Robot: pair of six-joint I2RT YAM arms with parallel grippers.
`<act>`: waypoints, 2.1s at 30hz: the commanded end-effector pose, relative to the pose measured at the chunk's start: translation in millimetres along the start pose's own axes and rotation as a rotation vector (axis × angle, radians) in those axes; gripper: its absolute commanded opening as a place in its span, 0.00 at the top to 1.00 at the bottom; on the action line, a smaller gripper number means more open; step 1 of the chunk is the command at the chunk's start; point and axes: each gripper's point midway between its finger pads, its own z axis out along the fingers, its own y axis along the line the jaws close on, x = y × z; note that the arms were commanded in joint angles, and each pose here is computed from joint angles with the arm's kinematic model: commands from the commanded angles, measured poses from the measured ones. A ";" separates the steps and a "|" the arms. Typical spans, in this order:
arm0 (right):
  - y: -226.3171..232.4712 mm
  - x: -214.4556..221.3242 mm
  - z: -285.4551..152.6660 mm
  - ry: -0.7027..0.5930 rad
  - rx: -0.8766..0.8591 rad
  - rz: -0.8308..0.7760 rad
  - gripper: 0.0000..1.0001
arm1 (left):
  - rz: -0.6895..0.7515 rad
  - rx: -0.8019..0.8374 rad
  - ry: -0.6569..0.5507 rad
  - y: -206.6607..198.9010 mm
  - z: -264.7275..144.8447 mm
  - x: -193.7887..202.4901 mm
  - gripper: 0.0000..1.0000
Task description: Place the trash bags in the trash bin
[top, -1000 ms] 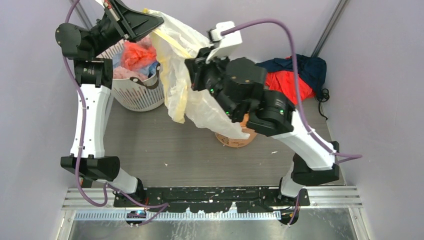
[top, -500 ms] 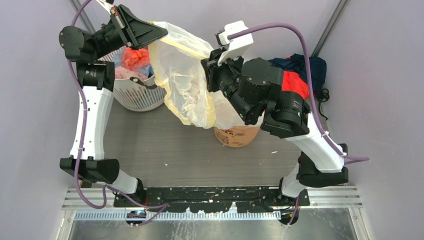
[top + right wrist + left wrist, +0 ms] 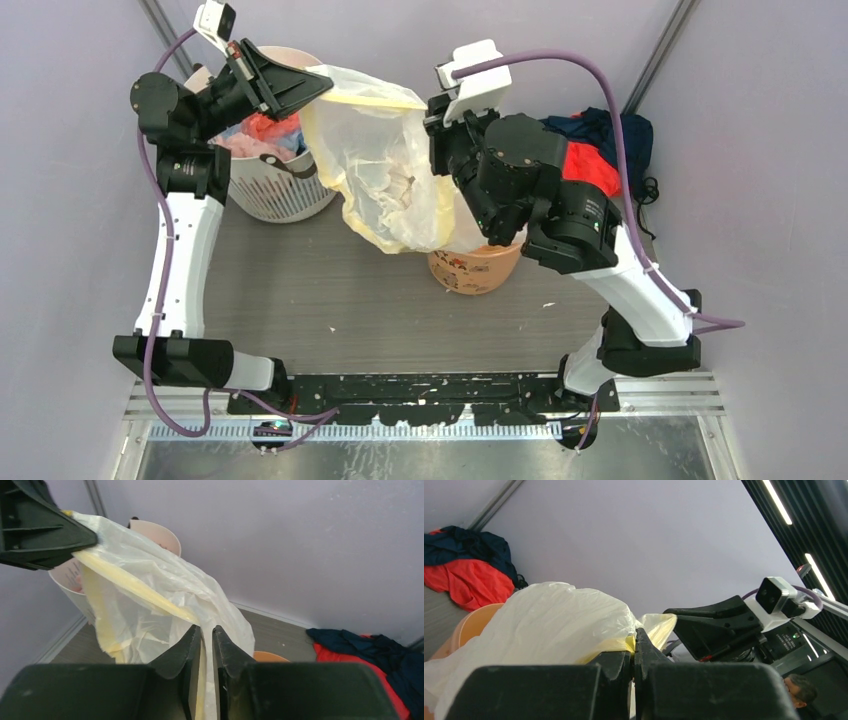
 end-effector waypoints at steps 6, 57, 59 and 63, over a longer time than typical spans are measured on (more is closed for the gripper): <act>-36.8 60.3 36.0 0.119 0.065 0.150 0.90 | 0.056 0.006 -0.050 -14.4 -0.4 -7.6 0.98; 91.8 109.7 9.8 0.314 -0.572 0.395 0.48 | -0.022 -0.105 -0.157 48.0 16.1 -43.1 1.00; 97.8 115.1 13.0 0.330 -0.562 0.387 0.48 | -0.022 -0.105 -0.159 48.8 16.2 -43.8 0.99; 102.5 132.0 23.8 0.372 -0.485 0.363 0.48 | -0.021 -0.100 -0.160 45.8 16.6 -44.6 0.99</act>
